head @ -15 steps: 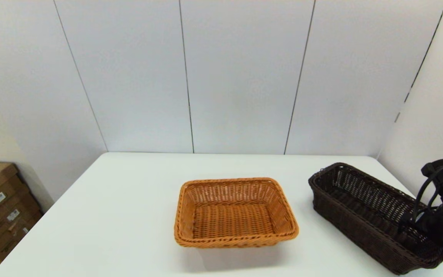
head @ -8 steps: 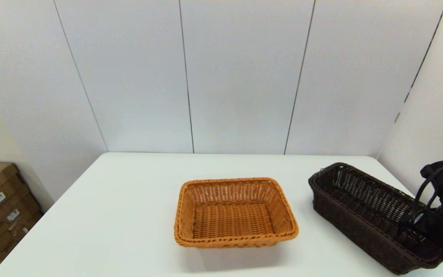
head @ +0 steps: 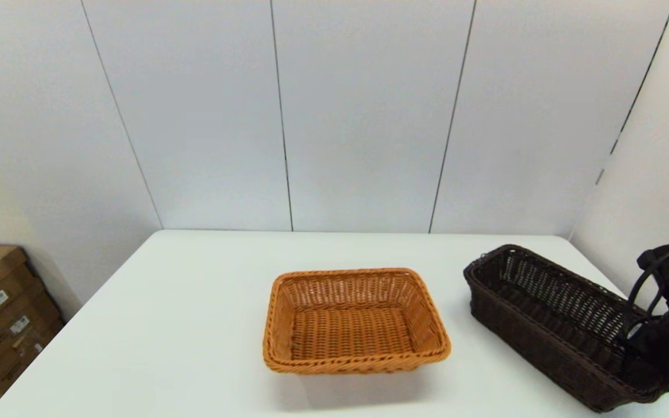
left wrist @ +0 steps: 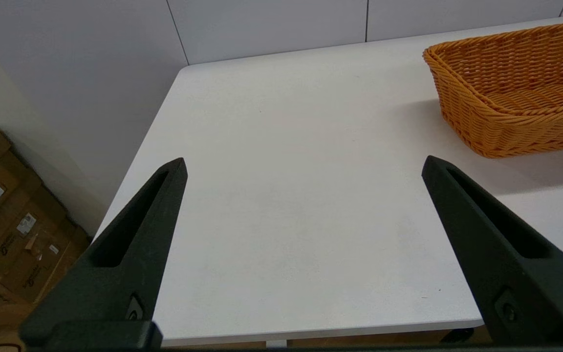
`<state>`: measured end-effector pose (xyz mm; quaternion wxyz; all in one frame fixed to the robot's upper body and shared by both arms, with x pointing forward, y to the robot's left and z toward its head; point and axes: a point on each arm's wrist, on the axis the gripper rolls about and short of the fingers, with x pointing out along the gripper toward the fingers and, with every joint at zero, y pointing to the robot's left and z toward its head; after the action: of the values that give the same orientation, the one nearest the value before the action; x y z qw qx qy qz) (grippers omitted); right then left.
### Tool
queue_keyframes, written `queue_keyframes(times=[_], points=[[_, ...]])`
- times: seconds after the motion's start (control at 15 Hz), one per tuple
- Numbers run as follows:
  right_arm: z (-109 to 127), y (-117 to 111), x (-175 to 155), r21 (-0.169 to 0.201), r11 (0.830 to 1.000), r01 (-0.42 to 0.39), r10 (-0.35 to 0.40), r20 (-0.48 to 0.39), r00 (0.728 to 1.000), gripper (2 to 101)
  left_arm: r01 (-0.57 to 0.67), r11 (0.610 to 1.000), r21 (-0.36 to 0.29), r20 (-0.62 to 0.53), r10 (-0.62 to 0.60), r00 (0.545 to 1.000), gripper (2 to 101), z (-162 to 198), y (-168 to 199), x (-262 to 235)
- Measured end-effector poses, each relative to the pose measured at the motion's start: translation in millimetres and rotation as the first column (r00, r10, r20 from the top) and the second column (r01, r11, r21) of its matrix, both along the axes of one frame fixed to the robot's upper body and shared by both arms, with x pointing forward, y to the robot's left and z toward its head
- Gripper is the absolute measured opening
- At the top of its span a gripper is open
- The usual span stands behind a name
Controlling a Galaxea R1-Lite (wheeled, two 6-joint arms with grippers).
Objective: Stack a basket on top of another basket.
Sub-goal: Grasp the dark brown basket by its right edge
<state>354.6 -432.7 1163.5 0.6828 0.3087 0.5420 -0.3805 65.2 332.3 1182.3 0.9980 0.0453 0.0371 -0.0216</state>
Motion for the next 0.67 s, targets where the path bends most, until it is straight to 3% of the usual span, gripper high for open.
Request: queue_keyframes(times=[0.07, 0.4, 0.67], points=[[0.1, -0.4, 0.3, 0.005, 1.0, 0.001, -0.001, 0.005, 1.0, 14.1, 0.0, 1.0, 0.0, 0.0, 0.0, 1.0, 97.8, 0.0, 0.0, 0.0], [0.8, -1.7, 1.0, 0.012, 1.0, 0.005, -0.005, 0.015, 1.0, 15.5, 0.0, 1.0, 0.0, 0.0, 0.0, 1.0, 97.8, 0.0, 0.0, 0.0], [6.1, -6.2, 0.5, 0.075, 0.997, 0.01, -0.014, 0.055, 0.998, 15.4, 0.0, 1.0, 0.0, 0.0, 0.0, 1.0, 97.8, 0.0, 0.0, 0.0]])
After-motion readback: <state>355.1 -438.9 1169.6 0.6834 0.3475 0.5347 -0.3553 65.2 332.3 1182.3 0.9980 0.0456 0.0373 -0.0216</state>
